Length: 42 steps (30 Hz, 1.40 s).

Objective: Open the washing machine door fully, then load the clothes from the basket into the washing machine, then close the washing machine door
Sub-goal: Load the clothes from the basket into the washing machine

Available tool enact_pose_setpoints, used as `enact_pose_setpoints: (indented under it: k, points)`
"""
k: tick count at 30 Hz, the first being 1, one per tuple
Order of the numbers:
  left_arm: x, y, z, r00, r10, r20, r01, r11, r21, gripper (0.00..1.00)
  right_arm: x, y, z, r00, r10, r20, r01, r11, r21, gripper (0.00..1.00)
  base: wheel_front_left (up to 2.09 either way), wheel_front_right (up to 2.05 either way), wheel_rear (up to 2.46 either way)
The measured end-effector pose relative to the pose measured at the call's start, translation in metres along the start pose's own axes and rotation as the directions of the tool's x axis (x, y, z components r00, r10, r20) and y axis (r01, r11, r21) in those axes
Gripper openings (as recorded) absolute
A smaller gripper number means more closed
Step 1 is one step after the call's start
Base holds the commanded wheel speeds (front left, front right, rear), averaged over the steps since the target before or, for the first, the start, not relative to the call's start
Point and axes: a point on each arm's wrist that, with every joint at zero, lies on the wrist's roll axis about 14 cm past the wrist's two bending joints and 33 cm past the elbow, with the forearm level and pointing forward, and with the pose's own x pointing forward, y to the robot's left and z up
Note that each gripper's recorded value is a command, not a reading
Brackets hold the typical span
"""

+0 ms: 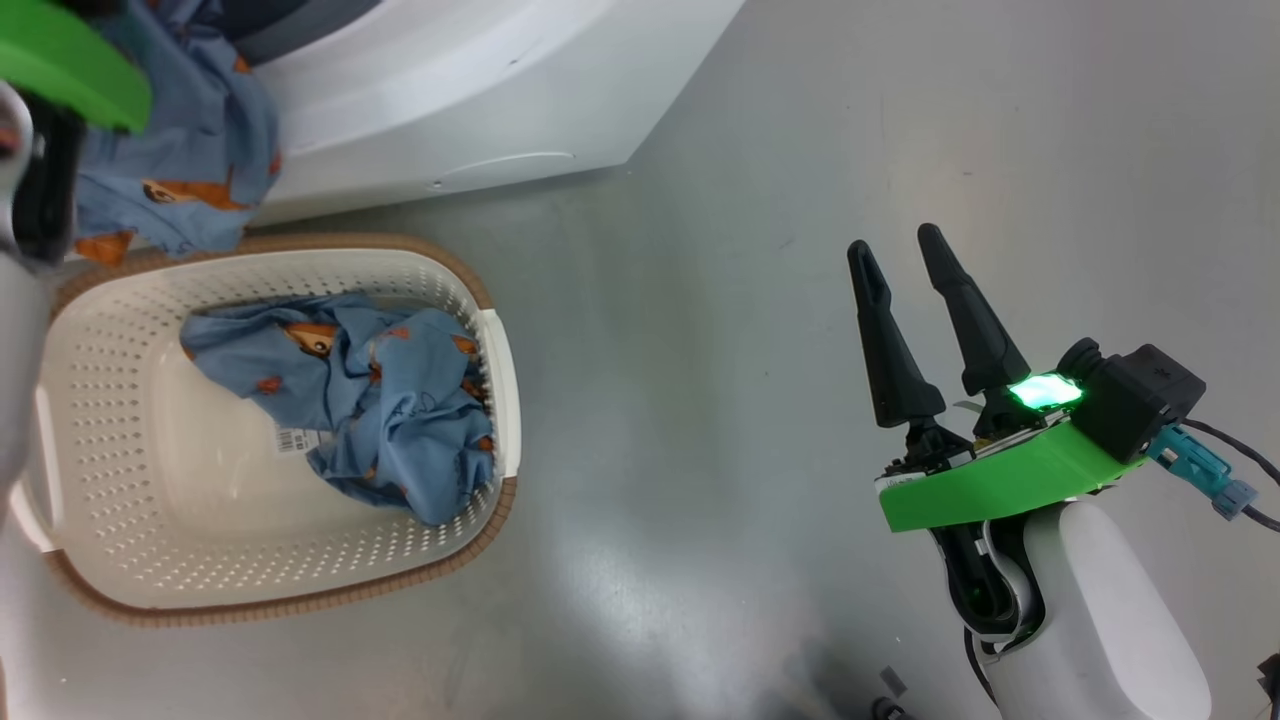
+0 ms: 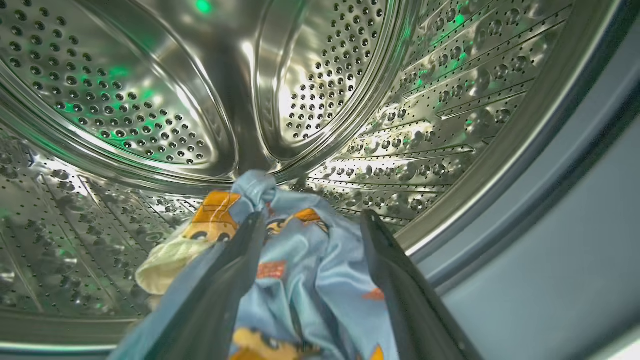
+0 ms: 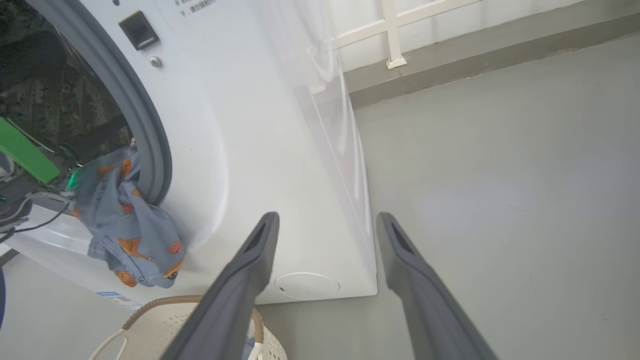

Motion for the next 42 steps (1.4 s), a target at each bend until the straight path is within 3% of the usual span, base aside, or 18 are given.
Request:
enact_pose_setpoints:
  k: [18,31,42]
  points:
    - [-0.082,-0.011,-0.009,0.999,-0.007,0.053,0.01,0.999,-0.052,1.0,0.004,0.007,0.004,1.0,0.019,0.015,-0.019,1.0,0.004,1.0,0.0,0.0,0.0]
    - [-0.144,-0.002,-0.002,0.99,0.087,0.107,-0.083,0.996,-0.043,1.0,0.004,0.011,0.005,0.999,0.03,0.017,-0.03,1.0,-0.009,1.0,0.0,0.0,0.0]
    - [-0.198,0.007,-0.05,0.98,0.198,-0.01,-0.198,0.975,-0.099,1.0,0.004,0.008,0.007,1.0,0.022,0.022,-0.022,1.0,-0.016,1.0,0.0,0.0,0.0]
